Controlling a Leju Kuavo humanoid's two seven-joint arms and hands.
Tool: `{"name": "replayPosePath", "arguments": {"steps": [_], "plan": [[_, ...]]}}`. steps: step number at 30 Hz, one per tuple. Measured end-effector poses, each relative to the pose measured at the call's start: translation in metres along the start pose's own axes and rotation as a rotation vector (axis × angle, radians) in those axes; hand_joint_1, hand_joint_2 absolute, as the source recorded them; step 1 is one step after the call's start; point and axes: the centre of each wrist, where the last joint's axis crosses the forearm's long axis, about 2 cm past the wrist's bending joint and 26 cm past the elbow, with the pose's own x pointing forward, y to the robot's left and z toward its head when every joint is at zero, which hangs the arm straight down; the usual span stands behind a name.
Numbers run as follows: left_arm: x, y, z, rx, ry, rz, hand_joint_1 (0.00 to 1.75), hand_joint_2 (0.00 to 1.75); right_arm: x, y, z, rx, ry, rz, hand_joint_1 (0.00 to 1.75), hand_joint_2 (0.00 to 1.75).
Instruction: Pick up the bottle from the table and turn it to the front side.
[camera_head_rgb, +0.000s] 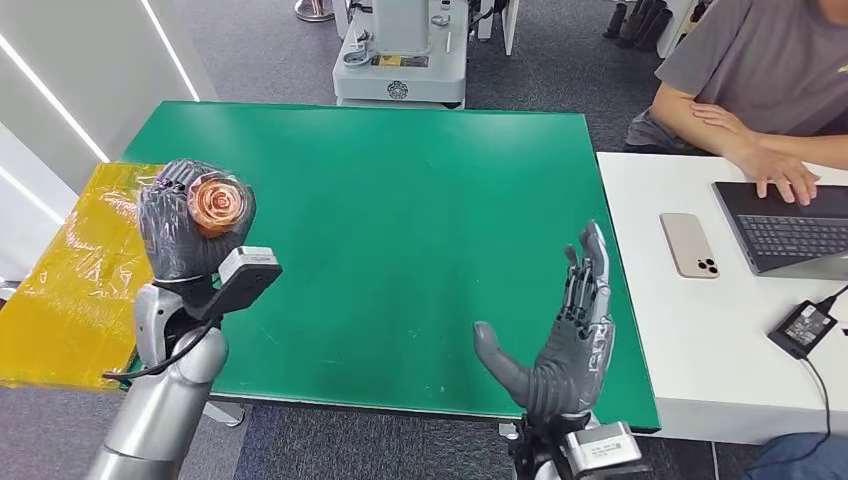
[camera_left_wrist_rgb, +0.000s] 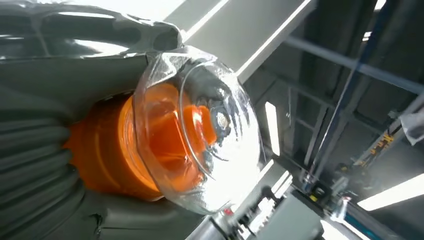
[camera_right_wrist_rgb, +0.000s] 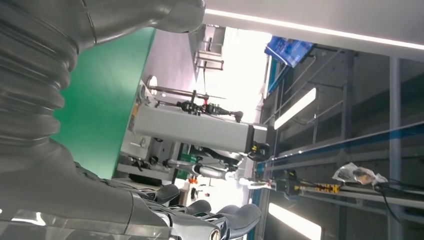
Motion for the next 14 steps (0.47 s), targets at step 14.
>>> {"name": "replayPosePath", "arguments": {"steps": [14], "plan": [[-0.086, 0.027, -0.014, -0.290, -0.027, -0.650, 1.75, 1.75, 0.003, 0.004, 0.013, 0.066, 0.052, -0.072, 0.00, 1.75]]}}
